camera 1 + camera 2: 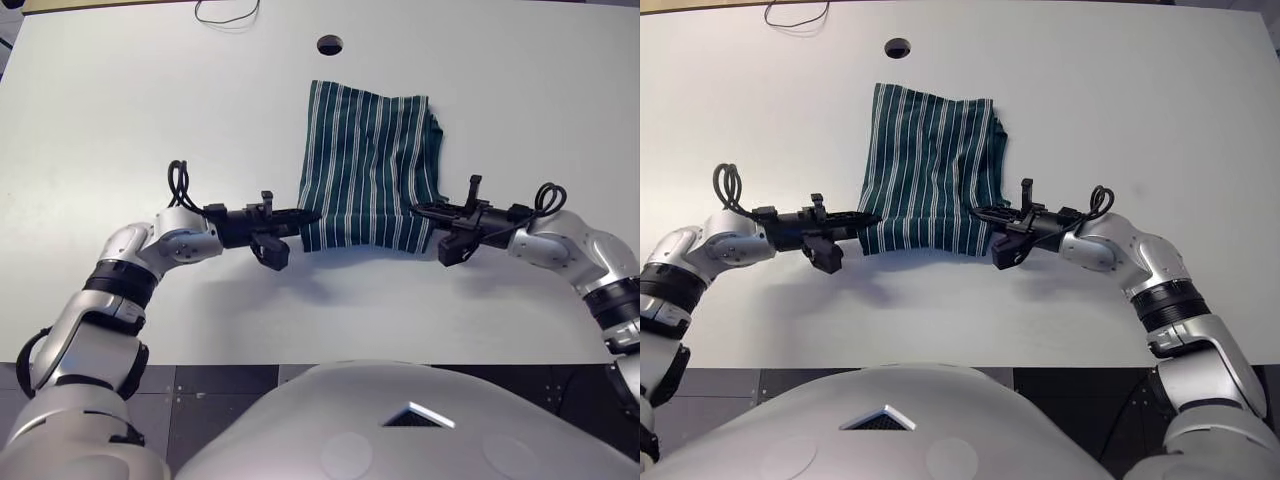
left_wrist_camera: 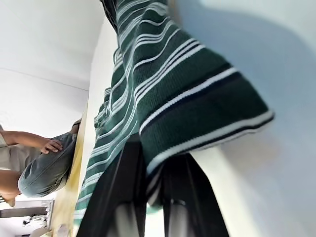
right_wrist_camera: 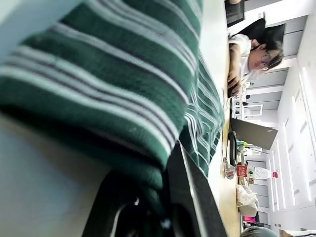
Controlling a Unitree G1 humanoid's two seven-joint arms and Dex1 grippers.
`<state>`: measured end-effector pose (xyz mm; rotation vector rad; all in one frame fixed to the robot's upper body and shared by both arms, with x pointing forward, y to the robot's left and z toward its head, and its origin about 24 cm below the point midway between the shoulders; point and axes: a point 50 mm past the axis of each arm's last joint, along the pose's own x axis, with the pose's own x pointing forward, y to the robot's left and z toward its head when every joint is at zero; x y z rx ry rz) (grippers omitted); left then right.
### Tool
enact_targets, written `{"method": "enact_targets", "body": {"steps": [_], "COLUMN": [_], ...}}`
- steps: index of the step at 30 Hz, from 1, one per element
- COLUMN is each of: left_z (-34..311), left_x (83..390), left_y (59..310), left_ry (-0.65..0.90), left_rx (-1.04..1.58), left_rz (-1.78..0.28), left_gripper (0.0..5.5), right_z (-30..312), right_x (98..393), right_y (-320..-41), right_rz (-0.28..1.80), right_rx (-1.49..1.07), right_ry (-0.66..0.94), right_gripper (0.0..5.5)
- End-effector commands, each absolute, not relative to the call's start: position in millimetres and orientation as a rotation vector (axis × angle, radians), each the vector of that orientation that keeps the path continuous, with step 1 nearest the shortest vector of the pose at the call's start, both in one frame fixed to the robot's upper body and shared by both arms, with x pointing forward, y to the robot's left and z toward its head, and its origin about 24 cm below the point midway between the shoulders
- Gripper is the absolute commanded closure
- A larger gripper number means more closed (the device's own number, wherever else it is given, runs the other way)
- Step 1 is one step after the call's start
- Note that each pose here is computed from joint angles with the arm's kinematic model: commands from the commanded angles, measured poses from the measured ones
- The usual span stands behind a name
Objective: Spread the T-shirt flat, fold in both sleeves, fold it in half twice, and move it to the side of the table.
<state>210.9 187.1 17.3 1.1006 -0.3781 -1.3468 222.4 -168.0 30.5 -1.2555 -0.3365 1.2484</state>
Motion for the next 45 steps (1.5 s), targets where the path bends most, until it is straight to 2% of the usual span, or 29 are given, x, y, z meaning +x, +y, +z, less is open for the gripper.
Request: {"method": "enact_targets", "body": {"steps": [1,4,8,11,15,19,23,29,35,39,45], "left_z": [-2,4,13,25,42,37,31,11,10,16,30], "left_x": [164,146,142,160,208,237,261,276,288,291,299], "left_y": [182,171,165,170,170,164,151,145,153,160,155], "left_ry": [-0.267,-0.252,-0.224,-0.216,-0.211,-0.158,-0.134,-0.068,-0.045,-0.061,-0.107], "left_rx": [0.985,0.859,0.792,0.786,0.737,0.762,0.792,0.85,0.819,0.775,0.684], "left_rz": [-1.417,-1.293,-1.153,-1.017,-0.798,-0.776,-0.795,-0.802,-0.708,-0.639,-0.603], "left_gripper": [5.29,5.29,5.29,5.29,5.29,5.29,5.29,5.29,4.2,3.7,2.89], "right_z": [39,41,50,64,73,71,52,37,31,32,38], "right_x": [199,178,165,183,225,250,266,284,301,307,320], "right_y": [-171,-170,-171,-174,-170,-167,-162,-162,-160,-155,-155], "right_rz": [1.28,1.285,1.258,1.122,0.903,0.777,0.743,0.7,0.668,0.666,0.656], "right_rx": [-1.152,-1.083,-1.054,-1.042,-1.028,-1.013,-1.054,-1.091,-1.116,-1.085,-1.073], "right_ry": [-0.303,-0.283,-0.266,-0.282,-0.317,-0.307,-0.238,-0.174,-0.154,-0.162,-0.157], "right_gripper": [5.38,5.38,5.38,5.38,5.38,5.38,5.38,5.38,4.19,3.61,2.64]}}
